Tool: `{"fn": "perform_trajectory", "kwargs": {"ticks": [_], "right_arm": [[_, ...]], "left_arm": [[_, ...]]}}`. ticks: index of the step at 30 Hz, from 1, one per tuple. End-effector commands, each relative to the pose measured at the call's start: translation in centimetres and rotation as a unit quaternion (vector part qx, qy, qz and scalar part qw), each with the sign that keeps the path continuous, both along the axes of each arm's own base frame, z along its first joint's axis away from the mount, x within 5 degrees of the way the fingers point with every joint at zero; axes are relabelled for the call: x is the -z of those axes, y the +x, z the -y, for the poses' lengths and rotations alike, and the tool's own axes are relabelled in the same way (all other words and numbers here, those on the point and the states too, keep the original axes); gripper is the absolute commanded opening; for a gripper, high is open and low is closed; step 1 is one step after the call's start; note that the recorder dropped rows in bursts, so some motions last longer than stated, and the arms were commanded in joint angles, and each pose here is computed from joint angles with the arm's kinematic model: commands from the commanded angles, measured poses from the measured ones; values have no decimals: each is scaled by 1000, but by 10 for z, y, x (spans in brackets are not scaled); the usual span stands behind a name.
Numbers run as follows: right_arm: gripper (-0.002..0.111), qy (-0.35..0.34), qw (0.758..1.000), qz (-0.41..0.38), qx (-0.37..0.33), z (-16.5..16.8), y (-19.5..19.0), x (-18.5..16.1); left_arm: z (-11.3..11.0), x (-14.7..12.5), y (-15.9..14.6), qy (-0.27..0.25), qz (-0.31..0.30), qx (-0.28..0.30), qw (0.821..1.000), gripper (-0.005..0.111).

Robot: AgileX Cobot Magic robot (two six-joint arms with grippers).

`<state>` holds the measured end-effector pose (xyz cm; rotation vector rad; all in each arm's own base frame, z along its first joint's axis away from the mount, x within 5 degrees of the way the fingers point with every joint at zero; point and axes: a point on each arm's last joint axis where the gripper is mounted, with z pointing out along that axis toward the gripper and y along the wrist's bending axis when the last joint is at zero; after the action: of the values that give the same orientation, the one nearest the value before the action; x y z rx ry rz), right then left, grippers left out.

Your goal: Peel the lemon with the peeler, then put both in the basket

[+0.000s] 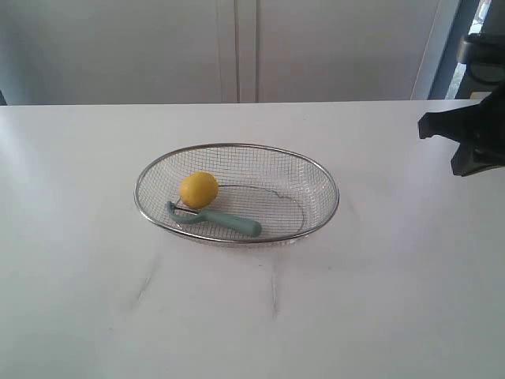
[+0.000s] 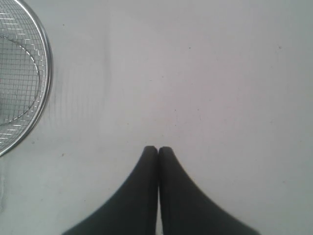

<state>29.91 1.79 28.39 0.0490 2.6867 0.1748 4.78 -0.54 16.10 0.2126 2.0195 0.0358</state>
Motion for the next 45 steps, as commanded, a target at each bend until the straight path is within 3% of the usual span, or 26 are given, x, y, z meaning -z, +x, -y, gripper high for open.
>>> {"fn": "perform_trajectory", "kwargs": {"ticks": [1, 34, 45], "right_arm": [[0, -1, 1000, 6, 4, 3, -1, -2], [0, -1, 1000, 7, 5, 3, -1, -2], [0, -8, 997, 79, 7, 5, -11, -29]], "left_arm": [[1, 5, -1, -10, -12, -1, 1000, 0], [1, 5, -1, -10, -12, -1, 1000, 0], [1, 5, -1, -10, -12, -1, 1000, 0]]}}
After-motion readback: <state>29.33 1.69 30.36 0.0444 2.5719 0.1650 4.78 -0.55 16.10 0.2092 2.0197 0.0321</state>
